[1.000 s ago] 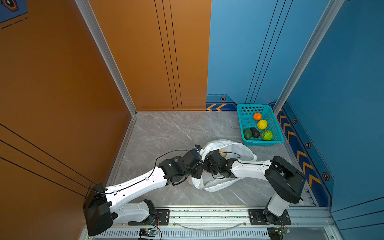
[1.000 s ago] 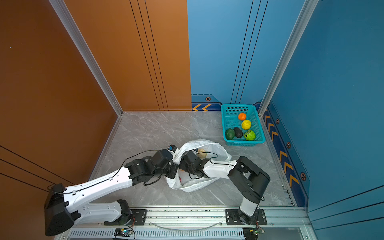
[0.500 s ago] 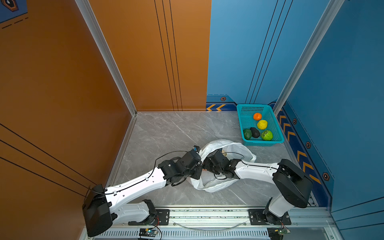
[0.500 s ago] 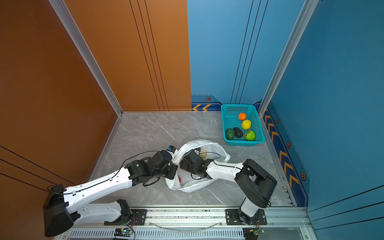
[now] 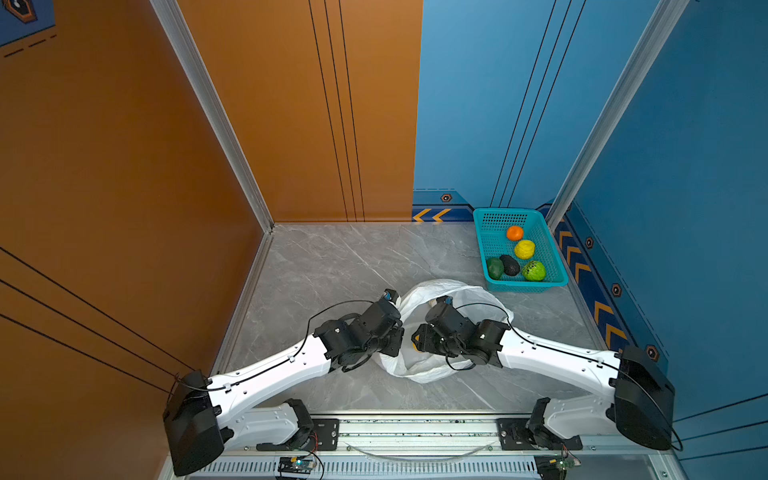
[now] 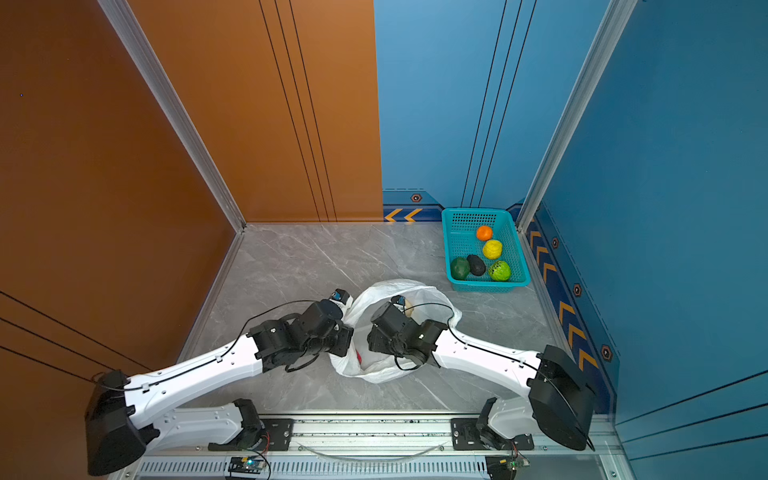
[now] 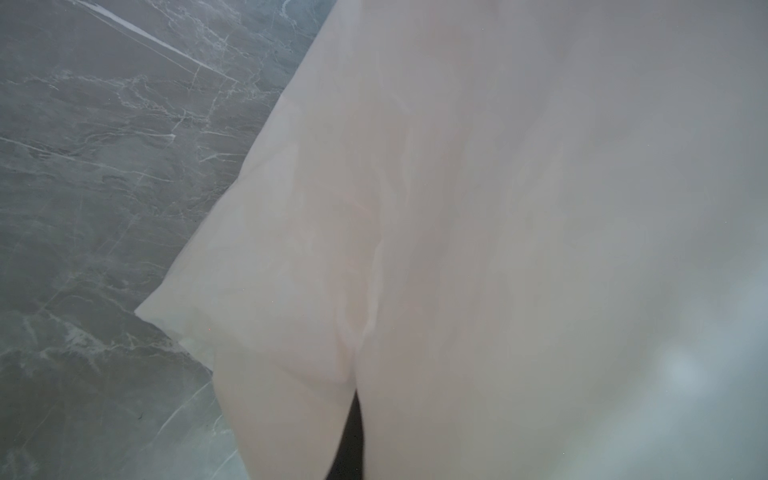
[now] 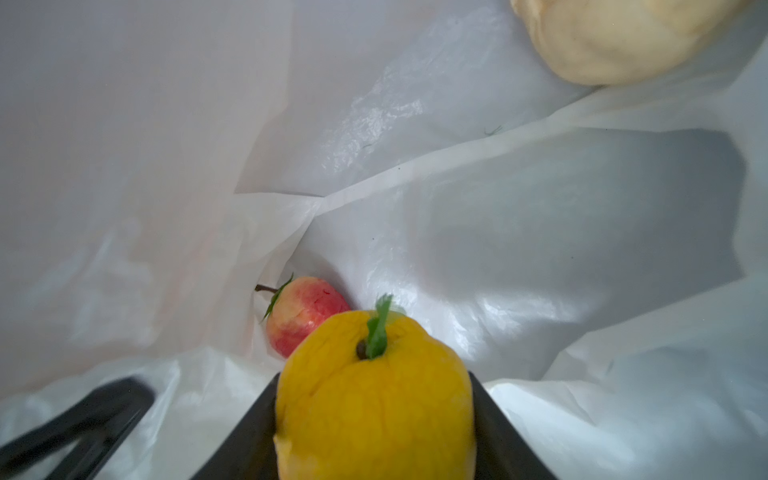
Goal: Untie the knot of the plastic bag and take out the fruit
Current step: 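Lift the stemmed yellow fruit out and carry it over the basket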
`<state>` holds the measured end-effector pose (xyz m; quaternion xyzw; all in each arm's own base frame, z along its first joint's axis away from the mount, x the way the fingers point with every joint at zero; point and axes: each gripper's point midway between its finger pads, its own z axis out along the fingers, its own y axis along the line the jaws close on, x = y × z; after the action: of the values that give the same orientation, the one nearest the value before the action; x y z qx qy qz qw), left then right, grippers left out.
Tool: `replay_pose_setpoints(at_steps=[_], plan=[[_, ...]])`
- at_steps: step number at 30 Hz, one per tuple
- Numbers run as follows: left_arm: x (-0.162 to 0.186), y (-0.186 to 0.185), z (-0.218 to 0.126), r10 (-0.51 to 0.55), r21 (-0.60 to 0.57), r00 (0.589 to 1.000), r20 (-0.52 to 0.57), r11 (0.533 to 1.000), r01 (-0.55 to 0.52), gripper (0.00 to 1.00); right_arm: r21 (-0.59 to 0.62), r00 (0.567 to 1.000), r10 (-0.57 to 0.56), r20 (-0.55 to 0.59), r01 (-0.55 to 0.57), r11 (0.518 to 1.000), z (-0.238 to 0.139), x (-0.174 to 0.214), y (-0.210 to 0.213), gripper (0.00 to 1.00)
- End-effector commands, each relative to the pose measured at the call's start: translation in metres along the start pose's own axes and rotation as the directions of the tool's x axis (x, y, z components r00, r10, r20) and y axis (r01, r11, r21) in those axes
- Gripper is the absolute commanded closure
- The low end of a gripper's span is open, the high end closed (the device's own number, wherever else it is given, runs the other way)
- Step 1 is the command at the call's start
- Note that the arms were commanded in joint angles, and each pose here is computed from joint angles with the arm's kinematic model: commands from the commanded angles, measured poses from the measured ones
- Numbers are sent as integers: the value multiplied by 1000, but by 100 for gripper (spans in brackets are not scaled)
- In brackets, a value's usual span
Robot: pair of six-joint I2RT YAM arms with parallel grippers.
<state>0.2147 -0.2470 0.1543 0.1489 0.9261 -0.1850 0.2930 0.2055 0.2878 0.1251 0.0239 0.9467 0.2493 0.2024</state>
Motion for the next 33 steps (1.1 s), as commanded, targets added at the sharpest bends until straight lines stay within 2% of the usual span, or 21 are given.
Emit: replay_pose_setpoints(at_steps=[1, 13, 17, 26, 33], plan=[[-13, 1, -2, -11, -17, 1000, 29, 1000, 12, 100, 45, 996, -88, 28, 86, 995, -30, -5, -2, 48], [-20, -1, 0, -5, -22, 999, 32, 1000, 6, 100, -58, 989, -144, 39, 146, 988, -94, -14, 23, 48], [-19, -2, 2, -4, -18, 1000, 25, 1000, 4, 100, -104, 984, -150, 101, 161, 982, -118, -28, 34, 48], [-13, -4, 3, 10, -7, 1000, 9, 1000, -9, 100, -174, 971, -38, 237, 81, 981, -166, -106, 30, 48], [-2, -6, 2, 24, 14, 1000, -10, 1000, -24, 100, -122, 929, 104, 356, -64, 990, -188, -183, -27, 48]])
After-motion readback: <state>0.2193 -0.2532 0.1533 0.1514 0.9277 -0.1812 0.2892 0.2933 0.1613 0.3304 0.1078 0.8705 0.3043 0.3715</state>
